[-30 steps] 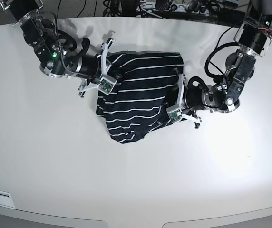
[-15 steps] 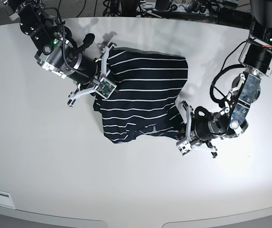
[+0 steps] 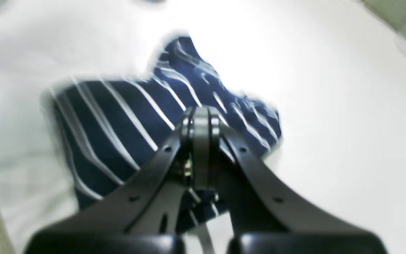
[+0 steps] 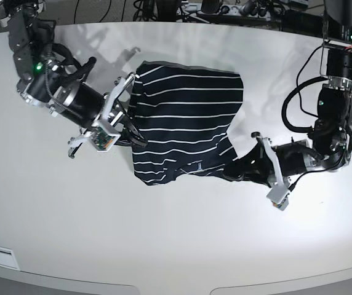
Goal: Fold the T-shirt properly
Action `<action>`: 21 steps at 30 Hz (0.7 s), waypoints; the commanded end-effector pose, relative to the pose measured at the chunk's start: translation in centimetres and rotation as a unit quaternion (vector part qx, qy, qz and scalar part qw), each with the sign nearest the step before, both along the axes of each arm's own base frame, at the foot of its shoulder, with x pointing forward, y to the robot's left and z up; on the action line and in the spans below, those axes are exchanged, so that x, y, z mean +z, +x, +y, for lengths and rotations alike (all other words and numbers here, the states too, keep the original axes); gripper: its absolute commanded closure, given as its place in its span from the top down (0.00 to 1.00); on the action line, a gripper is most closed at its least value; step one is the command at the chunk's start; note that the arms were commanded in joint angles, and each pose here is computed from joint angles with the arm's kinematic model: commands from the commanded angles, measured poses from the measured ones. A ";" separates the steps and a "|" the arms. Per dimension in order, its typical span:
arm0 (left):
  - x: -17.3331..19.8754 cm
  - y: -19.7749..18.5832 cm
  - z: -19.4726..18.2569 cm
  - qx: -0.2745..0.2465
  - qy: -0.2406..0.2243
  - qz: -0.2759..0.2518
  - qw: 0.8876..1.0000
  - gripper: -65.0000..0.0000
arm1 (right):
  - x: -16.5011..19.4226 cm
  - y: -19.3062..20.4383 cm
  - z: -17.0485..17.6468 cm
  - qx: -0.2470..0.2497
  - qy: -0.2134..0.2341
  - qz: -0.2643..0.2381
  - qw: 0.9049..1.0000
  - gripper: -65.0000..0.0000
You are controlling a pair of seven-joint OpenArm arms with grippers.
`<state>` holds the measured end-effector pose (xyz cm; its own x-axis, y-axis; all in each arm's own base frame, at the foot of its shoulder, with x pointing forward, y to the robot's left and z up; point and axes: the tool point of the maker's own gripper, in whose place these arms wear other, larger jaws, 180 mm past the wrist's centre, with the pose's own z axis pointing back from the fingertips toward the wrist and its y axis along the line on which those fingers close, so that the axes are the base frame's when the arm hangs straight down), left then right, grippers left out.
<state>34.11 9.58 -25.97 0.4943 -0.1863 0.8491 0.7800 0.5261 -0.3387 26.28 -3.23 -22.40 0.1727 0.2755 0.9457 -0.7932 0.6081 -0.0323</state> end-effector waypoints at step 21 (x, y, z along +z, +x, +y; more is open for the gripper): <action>2.4 -19.0 -2.1 -0.092 -0.023 0.042 0.995 0.00 | 0.5 -10.8 -11.7 -0.074 0.041 0.180 0.980 0.00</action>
